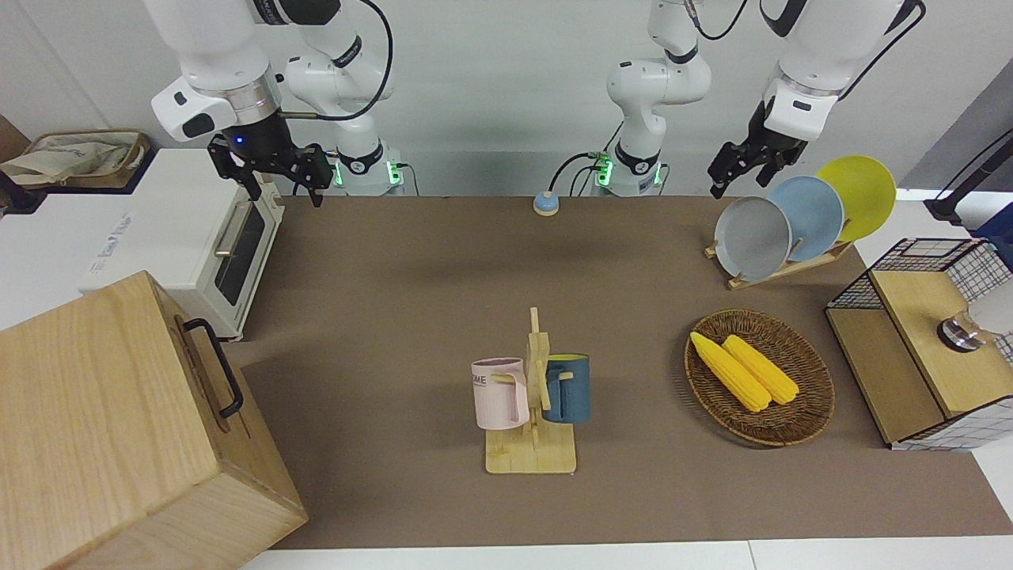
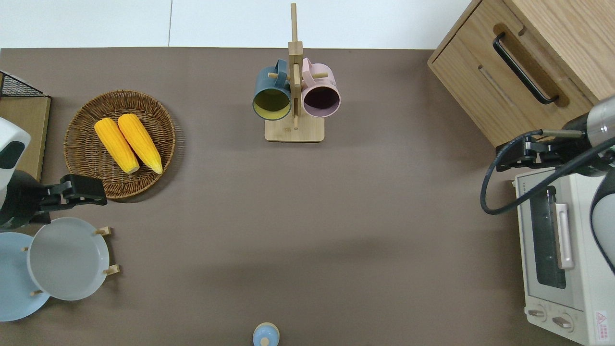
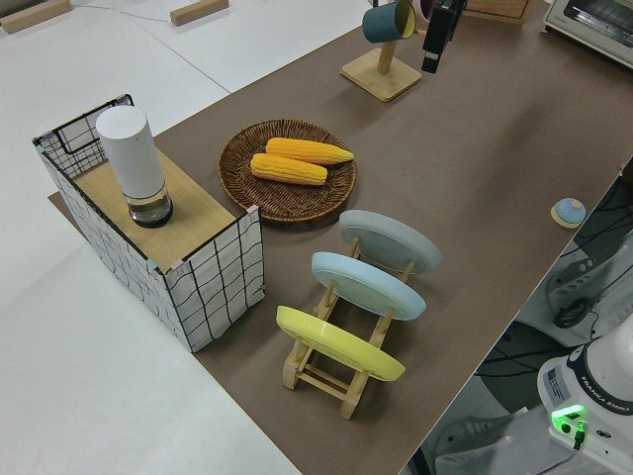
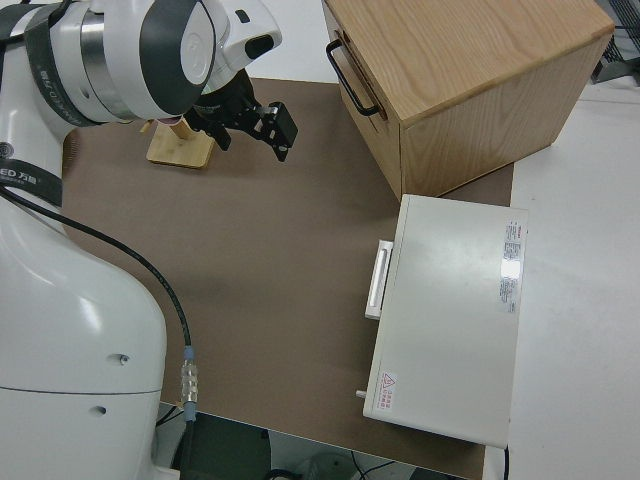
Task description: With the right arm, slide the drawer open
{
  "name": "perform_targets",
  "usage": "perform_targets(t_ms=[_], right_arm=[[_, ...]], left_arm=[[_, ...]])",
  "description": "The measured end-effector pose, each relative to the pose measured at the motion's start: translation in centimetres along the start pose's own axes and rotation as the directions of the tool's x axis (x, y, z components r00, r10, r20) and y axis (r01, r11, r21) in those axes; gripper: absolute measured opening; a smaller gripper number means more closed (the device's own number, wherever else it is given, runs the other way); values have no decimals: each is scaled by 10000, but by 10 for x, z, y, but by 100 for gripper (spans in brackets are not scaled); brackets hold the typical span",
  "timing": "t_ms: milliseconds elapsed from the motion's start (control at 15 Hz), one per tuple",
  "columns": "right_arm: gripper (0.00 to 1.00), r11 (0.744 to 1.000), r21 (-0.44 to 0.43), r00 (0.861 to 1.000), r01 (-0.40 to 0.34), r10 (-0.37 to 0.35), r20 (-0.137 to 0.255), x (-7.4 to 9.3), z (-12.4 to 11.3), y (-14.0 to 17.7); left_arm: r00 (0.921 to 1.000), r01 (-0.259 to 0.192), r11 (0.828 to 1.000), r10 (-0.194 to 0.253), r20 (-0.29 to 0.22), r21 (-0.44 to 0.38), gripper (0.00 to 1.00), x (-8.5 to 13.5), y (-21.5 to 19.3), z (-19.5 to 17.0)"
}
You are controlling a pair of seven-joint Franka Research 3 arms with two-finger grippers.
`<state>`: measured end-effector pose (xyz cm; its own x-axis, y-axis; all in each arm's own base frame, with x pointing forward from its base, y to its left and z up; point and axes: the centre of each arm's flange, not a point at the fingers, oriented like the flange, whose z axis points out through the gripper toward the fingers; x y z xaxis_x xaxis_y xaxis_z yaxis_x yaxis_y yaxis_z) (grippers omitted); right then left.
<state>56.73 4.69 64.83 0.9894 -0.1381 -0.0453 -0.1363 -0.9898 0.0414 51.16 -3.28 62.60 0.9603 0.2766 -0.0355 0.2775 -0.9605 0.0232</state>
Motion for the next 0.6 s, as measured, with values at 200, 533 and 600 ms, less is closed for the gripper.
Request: perform_targets(t_ms=[200,533,600], right_arm=[[99,10000,-1,10000,2,-2,7,0,0,0],[99,10000,-2,10000,80,-80,-24,-1,-1,-4],[99,10000,-14,9999,99,-99,-36,-1,-2,-5]], left_arm=[[10000,0,10000,0,0,0,100,0,0,0],[10000,0,10000,0,0,0,100,0,0,0],[10000,0,10000,0,0,0,100,0,0,0]])
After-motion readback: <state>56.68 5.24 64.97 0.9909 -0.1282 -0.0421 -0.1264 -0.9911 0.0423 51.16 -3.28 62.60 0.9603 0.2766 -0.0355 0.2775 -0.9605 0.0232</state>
